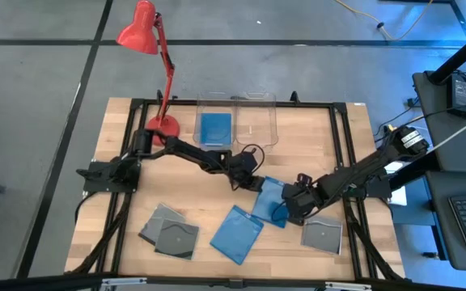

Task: Pick & place jewel cases by type
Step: Put the right blue CD case into the left transparent bin

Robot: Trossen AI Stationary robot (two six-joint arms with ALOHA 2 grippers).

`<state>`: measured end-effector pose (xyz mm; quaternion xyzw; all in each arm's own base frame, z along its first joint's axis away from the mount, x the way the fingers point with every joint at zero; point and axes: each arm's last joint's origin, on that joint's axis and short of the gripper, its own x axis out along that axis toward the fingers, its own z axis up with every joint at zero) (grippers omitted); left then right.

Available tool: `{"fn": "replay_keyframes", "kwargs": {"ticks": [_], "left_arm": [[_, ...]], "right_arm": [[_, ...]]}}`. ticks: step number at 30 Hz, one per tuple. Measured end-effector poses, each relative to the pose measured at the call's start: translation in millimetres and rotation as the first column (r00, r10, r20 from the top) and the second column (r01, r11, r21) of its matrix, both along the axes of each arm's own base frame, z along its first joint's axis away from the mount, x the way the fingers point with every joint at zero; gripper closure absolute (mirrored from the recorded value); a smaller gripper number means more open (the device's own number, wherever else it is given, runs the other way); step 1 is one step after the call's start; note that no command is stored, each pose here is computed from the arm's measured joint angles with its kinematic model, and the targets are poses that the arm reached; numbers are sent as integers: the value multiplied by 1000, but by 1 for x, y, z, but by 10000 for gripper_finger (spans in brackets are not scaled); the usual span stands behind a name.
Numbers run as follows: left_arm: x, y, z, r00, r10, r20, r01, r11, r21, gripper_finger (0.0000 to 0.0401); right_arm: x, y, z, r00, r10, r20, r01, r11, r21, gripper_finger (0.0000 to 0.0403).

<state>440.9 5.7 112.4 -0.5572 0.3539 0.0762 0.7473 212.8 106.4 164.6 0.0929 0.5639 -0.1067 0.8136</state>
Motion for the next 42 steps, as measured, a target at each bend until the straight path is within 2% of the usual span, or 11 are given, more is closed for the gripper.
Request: {"fn": "replay_keyframes", "kwargs": {"ticks": [6,10,14,20,27,33,35,38,42], "left_arm": [[-2,-13,-2,998,39,-43,-36,997,63,319],[-2,-14,-2,998,56,-33,-54,995,81,319],[0,-13,-1,998,65,-1,-64,989,130,318],[0,-11,-1,997,75,-9,-74,992,101,313],[-2,-6,-2,999,25,-35,-24,999,21,255],[-2,-7,-2,999,16,-29,-16,1000,13,200],[-1,-7,-2,1000,10,-18,-9,1000,8,186],[3,-8,1,999,-16,41,18,999,-32,174],[10,-10,11,985,-21,172,33,997,-65,171]], "right_arm": [[-3,6,-5,1000,23,-14,-23,1000,-5,160],[-5,6,-22,997,22,-73,-21,1000,10,160],[-4,8,-31,997,13,-81,-13,1000,-1,160],[-4,8,-33,995,55,-87,-58,998,-29,160],[-1,8,-34,998,50,-42,-52,998,-42,160],[3,9,-33,999,37,13,-36,998,-51,160],[8,11,-33,997,12,71,-8,998,-54,160],[12,11,-35,994,-7,108,13,998,-62,160],[22,15,-42,988,27,153,-17,998,-62,160]]}}
